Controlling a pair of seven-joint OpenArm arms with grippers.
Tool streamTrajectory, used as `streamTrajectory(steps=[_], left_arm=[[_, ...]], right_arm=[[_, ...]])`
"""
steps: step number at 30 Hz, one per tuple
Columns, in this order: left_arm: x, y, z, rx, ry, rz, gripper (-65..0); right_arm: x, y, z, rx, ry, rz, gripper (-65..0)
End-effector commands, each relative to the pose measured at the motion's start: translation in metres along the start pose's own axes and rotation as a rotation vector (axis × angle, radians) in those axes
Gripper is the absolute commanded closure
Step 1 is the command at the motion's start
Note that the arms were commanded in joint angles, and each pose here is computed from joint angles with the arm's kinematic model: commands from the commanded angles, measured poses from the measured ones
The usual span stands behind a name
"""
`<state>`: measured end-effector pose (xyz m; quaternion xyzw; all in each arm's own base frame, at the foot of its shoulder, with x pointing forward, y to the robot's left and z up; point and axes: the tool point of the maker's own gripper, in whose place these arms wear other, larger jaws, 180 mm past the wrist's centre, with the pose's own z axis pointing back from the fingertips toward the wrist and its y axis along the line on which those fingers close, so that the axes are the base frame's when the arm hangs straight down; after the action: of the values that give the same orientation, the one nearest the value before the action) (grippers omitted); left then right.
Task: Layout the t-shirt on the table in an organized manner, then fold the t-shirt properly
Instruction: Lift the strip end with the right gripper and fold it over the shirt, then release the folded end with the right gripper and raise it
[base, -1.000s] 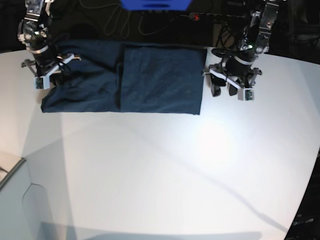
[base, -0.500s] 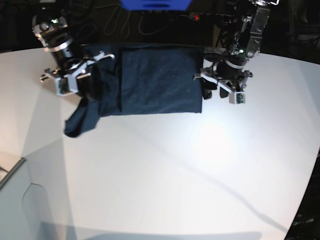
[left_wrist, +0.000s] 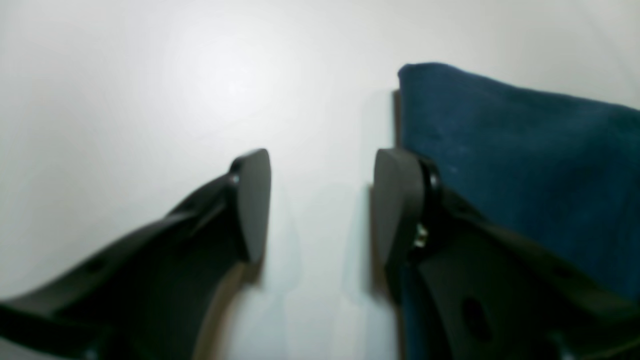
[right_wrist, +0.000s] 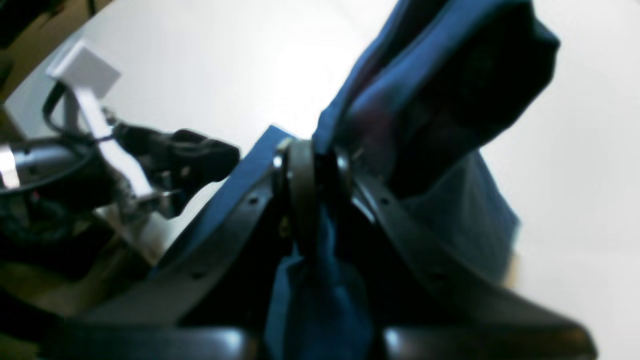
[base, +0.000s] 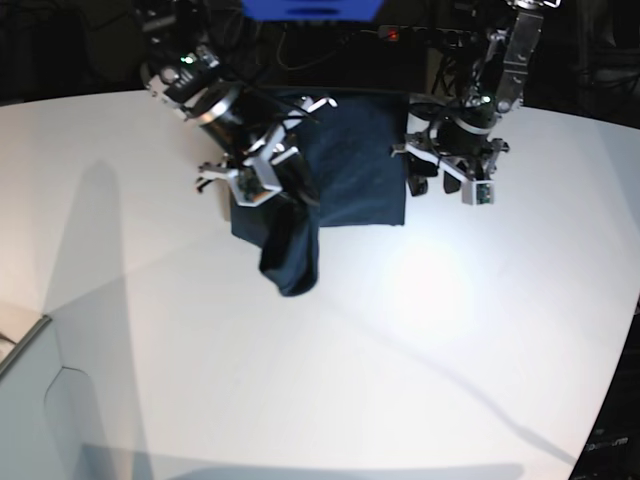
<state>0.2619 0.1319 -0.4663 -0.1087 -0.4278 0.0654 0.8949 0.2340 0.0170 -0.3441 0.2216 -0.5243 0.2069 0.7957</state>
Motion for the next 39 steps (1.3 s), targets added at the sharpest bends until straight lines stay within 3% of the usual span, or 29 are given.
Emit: streamTrajectory(steps=[1,11,22,31,39], left_arm=[[0.003,0.001,0.003,0.000,-0.011,-0.002,-32.5],[0.004,0.012,0.005,0.013,-0.007,-0.023,-32.5],[0.004,0.013,0.005,0.015,-0.009,-0.024,-32.5],[0.046,0.076,0.040,0.164,-0.131,0.011,-32.5],[0.048,0.083,0.043,0.182,-0.136,0.016,-32.5]], right_arm=[[0.012,0.007,-0.004,0.026,-0.050,-0.007,0.0],[-0.007,0.063,-0.037,0.212,0.004,0.009,0.0],[-0.044,0.064,-0.061,0.253,0.113,0.018,0.0],[-0.048,0.072,-0.062,0.276,0.122,0.024,0.0],[-0.044,0.090,-0.064,0.328,0.117,0.048,0.0]])
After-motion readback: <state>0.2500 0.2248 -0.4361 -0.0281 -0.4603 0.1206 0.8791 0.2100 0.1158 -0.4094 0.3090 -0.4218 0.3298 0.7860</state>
